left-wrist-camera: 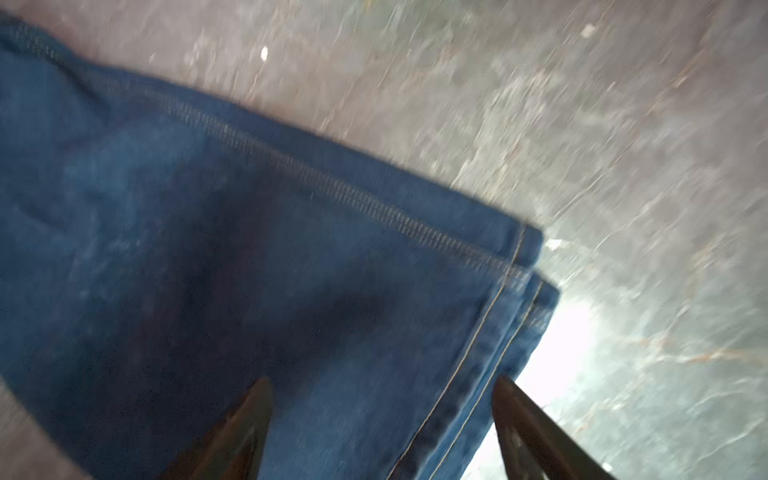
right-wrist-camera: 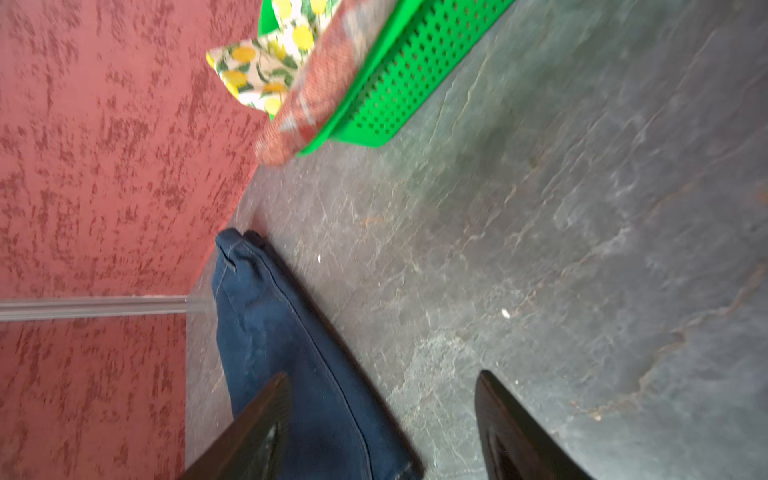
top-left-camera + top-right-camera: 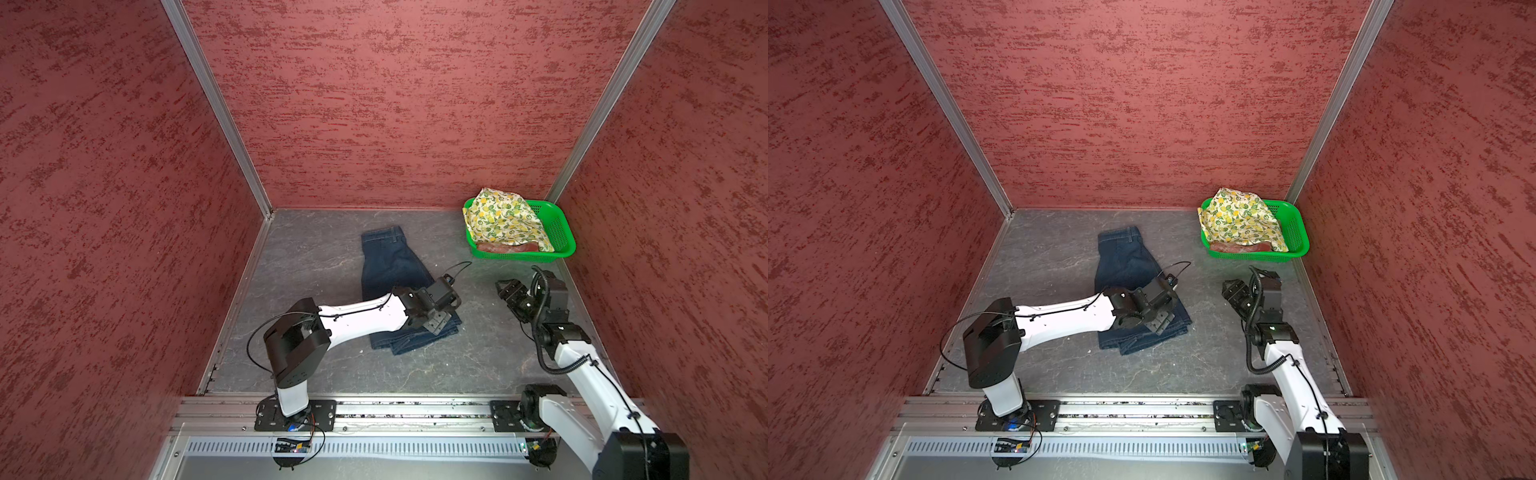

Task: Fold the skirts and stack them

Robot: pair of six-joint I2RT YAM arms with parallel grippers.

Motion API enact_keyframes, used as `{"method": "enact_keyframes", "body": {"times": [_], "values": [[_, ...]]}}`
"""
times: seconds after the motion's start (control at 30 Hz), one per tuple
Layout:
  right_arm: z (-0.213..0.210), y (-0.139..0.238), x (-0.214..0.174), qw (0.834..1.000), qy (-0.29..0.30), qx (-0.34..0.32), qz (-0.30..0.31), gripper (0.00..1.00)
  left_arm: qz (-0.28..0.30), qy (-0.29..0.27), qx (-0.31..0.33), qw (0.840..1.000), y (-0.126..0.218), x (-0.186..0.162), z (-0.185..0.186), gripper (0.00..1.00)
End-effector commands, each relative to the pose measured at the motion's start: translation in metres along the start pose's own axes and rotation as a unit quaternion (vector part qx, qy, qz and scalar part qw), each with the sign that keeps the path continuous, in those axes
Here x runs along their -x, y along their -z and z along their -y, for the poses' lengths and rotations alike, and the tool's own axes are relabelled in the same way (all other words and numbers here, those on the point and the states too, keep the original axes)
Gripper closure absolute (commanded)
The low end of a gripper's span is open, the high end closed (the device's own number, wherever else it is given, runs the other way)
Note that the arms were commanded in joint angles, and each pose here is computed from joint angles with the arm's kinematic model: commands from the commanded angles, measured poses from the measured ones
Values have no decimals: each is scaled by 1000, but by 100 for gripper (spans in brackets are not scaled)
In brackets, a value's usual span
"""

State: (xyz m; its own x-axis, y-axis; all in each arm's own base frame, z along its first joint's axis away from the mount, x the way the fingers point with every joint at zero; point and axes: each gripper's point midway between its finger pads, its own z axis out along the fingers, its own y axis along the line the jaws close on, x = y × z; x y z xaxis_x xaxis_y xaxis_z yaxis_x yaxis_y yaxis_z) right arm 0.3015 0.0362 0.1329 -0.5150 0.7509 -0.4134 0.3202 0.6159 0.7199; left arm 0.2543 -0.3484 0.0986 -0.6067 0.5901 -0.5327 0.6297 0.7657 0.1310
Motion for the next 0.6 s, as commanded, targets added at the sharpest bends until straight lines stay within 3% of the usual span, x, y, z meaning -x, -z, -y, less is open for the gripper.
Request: {"method": "enact_keyframes", "body": {"times": [0.0,0.3,0.57], "values": [[3,-3,-13,999,16,11,-27,27,0,2,34,999,21,-19,-16,15],[-15,-4,-20,997,59,32,-45,19,-9,-12,26,1000,48,-68,-13,7],[-34,-12,-47,991,102,41,-78,17,-56,-17,63,996,38,-105,-22,6]]}}
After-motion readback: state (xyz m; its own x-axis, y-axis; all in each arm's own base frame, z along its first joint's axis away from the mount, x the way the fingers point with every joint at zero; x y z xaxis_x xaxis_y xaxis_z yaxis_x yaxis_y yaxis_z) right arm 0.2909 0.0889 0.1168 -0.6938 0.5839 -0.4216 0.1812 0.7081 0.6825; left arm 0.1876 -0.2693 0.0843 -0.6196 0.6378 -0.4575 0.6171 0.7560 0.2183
